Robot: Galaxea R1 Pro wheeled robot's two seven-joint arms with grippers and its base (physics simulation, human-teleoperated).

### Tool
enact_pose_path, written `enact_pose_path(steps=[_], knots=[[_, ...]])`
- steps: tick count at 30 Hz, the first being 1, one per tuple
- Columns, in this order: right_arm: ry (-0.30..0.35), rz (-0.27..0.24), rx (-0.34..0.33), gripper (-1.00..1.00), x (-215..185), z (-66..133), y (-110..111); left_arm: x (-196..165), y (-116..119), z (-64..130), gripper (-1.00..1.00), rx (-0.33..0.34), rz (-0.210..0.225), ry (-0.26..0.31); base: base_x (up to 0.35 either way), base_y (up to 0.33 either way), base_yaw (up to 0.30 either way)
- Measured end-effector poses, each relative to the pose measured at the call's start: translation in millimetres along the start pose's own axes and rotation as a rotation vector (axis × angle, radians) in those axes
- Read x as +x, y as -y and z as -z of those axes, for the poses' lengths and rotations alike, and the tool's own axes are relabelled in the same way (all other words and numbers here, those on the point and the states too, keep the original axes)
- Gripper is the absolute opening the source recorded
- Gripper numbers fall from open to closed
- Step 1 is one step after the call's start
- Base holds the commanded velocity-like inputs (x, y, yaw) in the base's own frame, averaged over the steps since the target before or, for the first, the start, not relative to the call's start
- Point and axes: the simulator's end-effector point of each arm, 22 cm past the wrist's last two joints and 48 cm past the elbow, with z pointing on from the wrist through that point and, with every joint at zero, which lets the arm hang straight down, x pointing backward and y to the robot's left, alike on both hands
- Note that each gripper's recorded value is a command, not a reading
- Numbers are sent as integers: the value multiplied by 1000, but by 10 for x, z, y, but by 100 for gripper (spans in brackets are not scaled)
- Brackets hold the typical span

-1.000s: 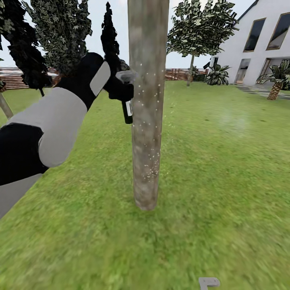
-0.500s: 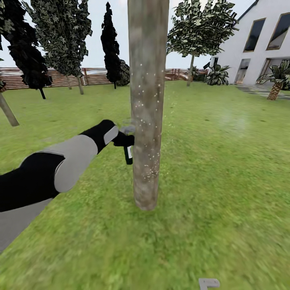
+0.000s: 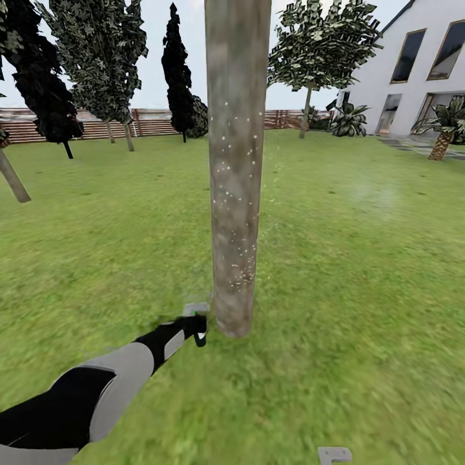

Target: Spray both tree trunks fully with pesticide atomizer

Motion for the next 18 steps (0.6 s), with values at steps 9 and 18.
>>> enact_pose_path(steps=[9,18], knots=[[1,-1,-4,100,-2,5,-25,267,-59,10,-100,-8,9,-9,117,123,0],[0,-1,-5,100,-1,4,-27,279,-59,8,-100,-8,11,-11,162,292,-137]])
